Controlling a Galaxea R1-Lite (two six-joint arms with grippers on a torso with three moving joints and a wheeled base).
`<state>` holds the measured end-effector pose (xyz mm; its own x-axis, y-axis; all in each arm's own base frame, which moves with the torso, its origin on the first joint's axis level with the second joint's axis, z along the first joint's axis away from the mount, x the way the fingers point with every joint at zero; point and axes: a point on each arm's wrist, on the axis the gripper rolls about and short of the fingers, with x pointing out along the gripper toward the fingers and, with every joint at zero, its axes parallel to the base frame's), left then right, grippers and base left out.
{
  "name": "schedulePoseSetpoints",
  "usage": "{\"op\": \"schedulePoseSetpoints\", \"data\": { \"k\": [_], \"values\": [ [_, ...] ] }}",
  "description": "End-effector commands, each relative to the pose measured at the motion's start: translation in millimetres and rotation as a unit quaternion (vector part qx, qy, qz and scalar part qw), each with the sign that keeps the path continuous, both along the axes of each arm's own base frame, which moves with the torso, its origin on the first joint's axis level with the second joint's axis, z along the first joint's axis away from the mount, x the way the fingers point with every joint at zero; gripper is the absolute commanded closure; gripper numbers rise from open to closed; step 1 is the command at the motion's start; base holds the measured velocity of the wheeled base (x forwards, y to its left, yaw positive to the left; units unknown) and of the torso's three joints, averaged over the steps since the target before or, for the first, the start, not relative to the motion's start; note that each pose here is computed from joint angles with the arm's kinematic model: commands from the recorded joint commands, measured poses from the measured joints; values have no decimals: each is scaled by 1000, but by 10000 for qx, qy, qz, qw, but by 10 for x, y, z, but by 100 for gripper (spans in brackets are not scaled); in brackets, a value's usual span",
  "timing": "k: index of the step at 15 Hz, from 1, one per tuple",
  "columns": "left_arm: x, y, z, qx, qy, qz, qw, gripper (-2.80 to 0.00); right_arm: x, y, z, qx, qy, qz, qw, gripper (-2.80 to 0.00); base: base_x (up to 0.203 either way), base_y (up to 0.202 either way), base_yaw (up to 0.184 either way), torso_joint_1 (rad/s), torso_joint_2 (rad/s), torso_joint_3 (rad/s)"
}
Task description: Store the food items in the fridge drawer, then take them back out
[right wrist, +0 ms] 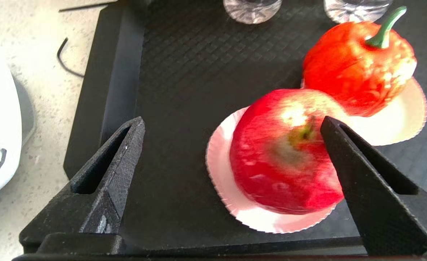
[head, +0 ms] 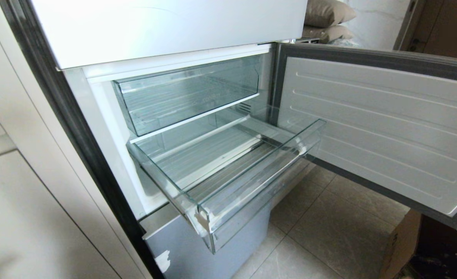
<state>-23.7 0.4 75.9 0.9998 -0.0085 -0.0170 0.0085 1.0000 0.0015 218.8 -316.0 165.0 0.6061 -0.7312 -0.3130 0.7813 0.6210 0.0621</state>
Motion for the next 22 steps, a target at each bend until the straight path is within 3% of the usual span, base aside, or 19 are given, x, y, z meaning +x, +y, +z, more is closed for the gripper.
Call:
{"op": "schedulePoseSetpoints", "data": {
  "k": [1,7,12,22],
  "values": [
    [0,0,-1,1,0,4,10000,0,-9,14,62,-84,-60,16,9999,-280,0,0,0,0,0,0],
    [0,0,-1,1,0,4,10000,0,-125,100,269,-307,-177,-139,9993,-280,0,0,0,0,0,0],
    [0,0,-1,1,0,4,10000,0,-257,-7,95,-99,-41,-348,9993,-280,0,0,0,0,0,0],
    [0,0,-1,1,0,4,10000,0,-157,-160,-228,191,103,-332,9992,-280,0,0,0,0,0,0]
  ]
}}
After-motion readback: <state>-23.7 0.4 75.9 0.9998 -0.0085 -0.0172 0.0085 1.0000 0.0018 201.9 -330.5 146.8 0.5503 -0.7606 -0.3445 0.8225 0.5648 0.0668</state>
